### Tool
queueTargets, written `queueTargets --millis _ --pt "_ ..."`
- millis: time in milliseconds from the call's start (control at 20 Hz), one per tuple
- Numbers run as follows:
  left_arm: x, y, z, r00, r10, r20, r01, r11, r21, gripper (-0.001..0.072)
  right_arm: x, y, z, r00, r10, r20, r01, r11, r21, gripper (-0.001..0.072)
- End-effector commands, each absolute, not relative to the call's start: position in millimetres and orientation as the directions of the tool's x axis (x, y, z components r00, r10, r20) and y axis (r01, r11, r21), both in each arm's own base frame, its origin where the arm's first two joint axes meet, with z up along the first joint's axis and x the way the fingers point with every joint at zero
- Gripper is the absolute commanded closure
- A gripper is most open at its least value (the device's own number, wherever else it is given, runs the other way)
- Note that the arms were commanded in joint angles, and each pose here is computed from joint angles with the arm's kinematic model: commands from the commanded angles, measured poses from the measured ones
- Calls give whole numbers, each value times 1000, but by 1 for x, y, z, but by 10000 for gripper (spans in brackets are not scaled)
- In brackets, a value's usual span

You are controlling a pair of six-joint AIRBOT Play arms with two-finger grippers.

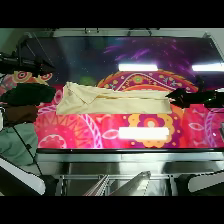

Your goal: Fold the shirts.

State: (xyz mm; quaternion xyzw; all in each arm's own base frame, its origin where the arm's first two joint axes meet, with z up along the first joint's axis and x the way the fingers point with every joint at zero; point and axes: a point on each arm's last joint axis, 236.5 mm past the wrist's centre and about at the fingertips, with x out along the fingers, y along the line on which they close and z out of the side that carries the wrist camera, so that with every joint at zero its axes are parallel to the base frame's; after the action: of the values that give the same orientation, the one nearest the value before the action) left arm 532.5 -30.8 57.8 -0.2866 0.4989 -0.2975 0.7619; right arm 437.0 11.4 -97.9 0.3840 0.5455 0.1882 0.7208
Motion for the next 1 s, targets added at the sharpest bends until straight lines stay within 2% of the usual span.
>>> queueTargets --millis 0,100,150,200,400,600,800,950 --pt "526 -46 83 329 -740 -586 235 666 -708 709 448 53 -102 327 756 -567 177 540 823 161" --pt "519 -76 93 294 -756 -585 289 653 -700 709 451 63 -104 326 769 -551 181 521 834 448" --pt "514 -95 95 259 -768 -585 324 640 -697 709 451 64 -104 325 770 -549 182 518 836 622" --pt "507 -116 94 218 -780 -586 349 624 -699 709 452 63 -103 326 770 -548 179 519 836 696" --pt "481 -225 67 87 -803 -590 433 564 -704 708 451 56 -81 341 776 -530 127 521 844 697" --pt "437 -326 -9 -12 -754 -657 453 582 -675 708 441 43 -19 344 817 -463 27 484 874 697" --pt "422 -405 -70 12 -734 -679 468 604 -645 707 433 38 52 371 825 -427 -84 488 869 697" --pt "416 -441 -98 -23 -734 -679 440 602 -666 707 421 60 90 345 856 -384 -173 460 871 697"
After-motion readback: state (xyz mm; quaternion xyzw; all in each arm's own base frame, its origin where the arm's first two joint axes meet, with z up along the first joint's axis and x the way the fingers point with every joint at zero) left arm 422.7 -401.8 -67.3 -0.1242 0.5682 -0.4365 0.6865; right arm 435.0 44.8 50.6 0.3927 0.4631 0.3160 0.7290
